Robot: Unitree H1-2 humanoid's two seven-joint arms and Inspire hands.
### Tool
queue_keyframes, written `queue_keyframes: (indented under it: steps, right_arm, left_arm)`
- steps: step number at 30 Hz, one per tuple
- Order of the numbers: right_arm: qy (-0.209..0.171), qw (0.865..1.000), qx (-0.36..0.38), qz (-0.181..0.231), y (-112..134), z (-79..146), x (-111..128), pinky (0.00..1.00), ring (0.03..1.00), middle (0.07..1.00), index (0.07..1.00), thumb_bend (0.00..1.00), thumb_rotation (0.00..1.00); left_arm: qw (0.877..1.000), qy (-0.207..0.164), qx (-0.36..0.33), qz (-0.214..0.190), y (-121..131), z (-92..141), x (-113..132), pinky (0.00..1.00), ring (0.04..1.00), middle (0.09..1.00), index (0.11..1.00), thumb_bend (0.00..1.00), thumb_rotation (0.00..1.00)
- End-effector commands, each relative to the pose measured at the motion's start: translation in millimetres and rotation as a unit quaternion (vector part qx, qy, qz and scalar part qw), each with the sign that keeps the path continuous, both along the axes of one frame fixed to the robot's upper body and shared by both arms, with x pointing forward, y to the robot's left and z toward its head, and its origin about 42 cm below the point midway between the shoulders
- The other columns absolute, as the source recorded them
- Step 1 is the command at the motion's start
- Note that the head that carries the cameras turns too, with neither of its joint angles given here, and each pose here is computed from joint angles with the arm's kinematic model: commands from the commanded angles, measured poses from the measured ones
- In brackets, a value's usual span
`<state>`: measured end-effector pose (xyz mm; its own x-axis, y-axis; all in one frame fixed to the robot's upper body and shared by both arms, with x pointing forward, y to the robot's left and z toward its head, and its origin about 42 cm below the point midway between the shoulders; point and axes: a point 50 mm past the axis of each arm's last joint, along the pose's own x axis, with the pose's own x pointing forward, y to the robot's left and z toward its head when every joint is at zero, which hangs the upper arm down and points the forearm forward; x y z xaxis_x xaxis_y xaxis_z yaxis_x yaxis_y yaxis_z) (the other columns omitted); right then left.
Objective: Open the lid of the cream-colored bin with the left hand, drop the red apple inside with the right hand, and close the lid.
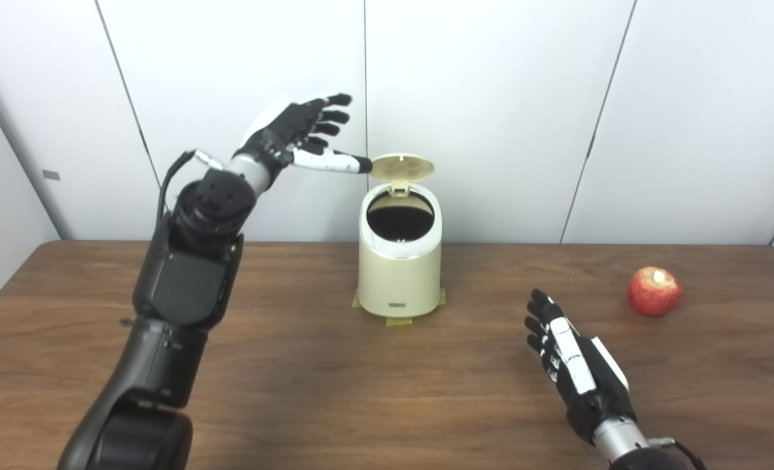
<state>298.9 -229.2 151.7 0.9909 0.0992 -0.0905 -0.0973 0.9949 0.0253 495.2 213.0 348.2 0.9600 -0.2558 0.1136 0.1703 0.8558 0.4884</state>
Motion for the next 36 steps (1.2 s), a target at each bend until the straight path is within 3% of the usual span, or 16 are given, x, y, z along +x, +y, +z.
queue_keyframes:
  steps: [1,5,8,10,12,15,23,36]
  right_arm:
    - [-0.043,0.999,-0.001,0.008,2,18,7,0.98,0.968,0.972,0.952,0.54,0.90]
    - [-0.048,0.999,0.000,0.006,3,20,6,0.97,0.960,0.964,0.946,0.56,0.90]
    - [-0.057,0.998,0.007,-0.001,2,23,5,0.97,0.962,0.967,0.950,0.55,0.89]
    - [-0.066,0.998,0.018,-0.017,2,23,4,0.94,0.939,0.949,0.929,0.56,0.82]
    - [-0.075,0.996,0.031,-0.035,2,23,4,0.93,0.925,0.936,0.913,0.57,0.77]
    - [-0.088,0.994,0.038,-0.048,2,23,4,0.92,0.921,0.931,0.903,0.58,0.76]
    - [-0.103,0.992,0.048,-0.052,-2,24,4,0.92,0.927,0.937,0.900,0.61,0.74]
    - [-0.113,0.989,0.062,-0.066,-14,31,2,0.83,0.906,0.931,0.898,0.54,0.43]
  left_arm:
    - [0.998,-0.045,-0.032,0.003,3,27,-8,0.80,0.832,0.839,0.877,0.72,0.12]
    - [0.998,-0.033,-0.054,0.005,17,3,-25,0.76,0.823,0.855,0.886,0.62,0.20]
    - [0.997,-0.014,-0.078,0.002,24,-14,-40,0.81,0.848,0.881,0.917,0.50,0.39]
    - [0.995,-0.002,-0.099,-0.004,28,-24,-50,0.89,0.909,0.926,0.965,0.48,0.83]
    - [0.993,0.001,-0.120,-0.006,30,-35,-61,0.91,0.931,0.943,0.990,0.53,0.96]
    - [0.990,0.003,-0.139,-0.002,29,-49,-75,0.93,0.947,0.951,0.999,0.59,1.00]
    - [0.983,0.012,-0.181,0.027,31,-87,-116,0.96,0.968,0.977,1.000,0.58,1.00]
    - [0.974,-0.002,-0.218,0.065,35,-131,-150,0.97,0.964,0.974,1.000,0.52,1.00]
